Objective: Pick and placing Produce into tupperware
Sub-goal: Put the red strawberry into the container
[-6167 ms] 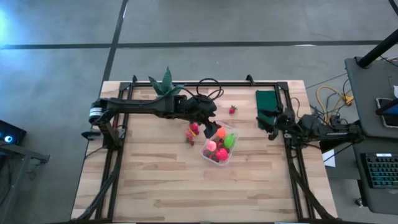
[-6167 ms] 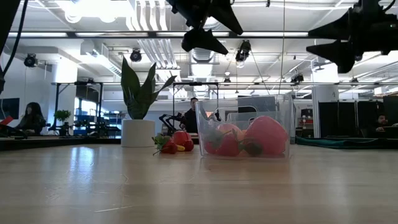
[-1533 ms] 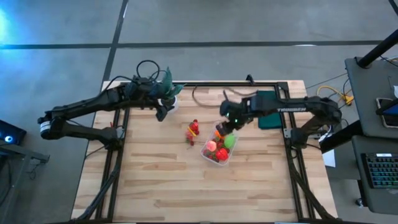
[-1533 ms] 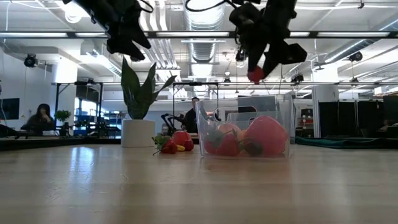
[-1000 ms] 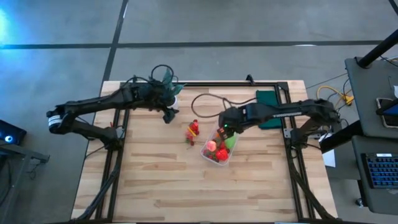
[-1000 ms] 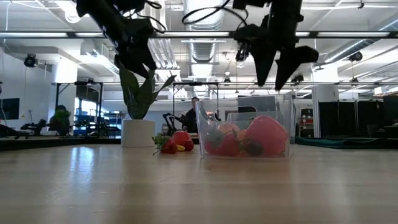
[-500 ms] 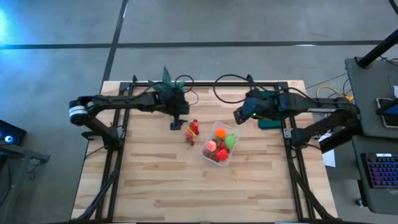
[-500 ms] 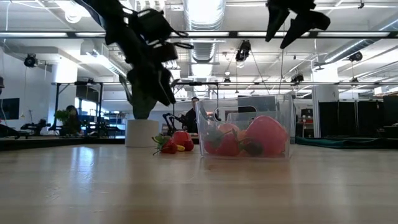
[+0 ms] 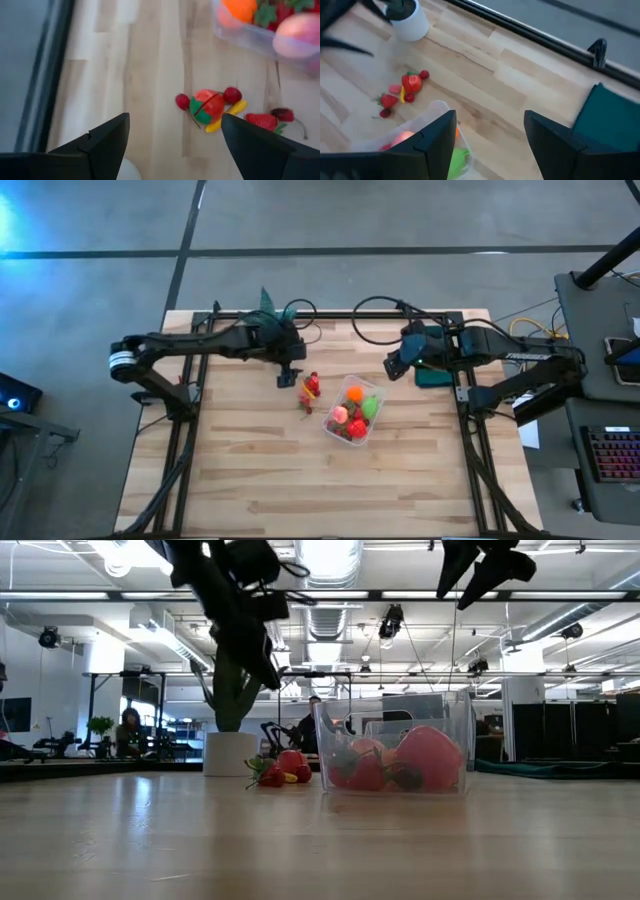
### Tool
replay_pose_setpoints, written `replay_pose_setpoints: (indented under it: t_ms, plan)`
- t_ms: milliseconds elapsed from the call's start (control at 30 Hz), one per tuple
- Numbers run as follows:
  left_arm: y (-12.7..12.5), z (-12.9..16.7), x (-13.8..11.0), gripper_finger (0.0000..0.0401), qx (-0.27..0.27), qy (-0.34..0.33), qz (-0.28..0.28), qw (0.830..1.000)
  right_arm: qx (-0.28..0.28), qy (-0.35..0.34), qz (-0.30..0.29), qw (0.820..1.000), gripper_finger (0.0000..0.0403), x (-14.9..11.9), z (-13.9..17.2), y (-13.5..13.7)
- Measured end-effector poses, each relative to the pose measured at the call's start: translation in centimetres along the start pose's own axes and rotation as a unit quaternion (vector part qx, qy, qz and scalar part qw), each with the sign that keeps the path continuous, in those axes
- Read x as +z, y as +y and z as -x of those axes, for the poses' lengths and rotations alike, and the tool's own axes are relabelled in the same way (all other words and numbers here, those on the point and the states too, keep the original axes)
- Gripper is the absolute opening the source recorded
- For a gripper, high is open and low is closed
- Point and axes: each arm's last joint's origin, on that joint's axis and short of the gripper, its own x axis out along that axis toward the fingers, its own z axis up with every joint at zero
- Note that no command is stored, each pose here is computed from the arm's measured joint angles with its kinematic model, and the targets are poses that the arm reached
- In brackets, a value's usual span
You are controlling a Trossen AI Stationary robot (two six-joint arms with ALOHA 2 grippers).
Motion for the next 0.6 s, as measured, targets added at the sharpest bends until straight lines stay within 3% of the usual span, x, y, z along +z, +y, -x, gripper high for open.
replay_pose_setpoints:
  t_ms: [167, 267, 433, 600]
  plan:
    - [-0.2, 3.6, 1.2, 0.0299, 0.046, -0.009, 0.002, 0.999, -0.002, 0.002, 0.079, 0.997, 0.0226, 0.0, 0.0, 0.0]
    - [-0.5, 6.1, 2.1, 0.0299, 0.075, -0.004, -0.050, 0.996, -0.018, 0.017, 0.135, 0.991, 0.0226, -0.3, 0.0, -0.4]
    - [-0.9, 9.4, 4.5, 0.0299, 0.101, -0.042, -0.163, 0.981, -0.050, 0.031, 0.112, 0.992, 0.0226, -0.6, 0.1, -1.2]
    - [-0.6, 8.0, 6.3, 0.0299, 0.103, -0.036, -0.193, 0.975, -0.043, 0.024, 0.089, 0.995, 0.0226, -0.7, 1.1, -1.9]
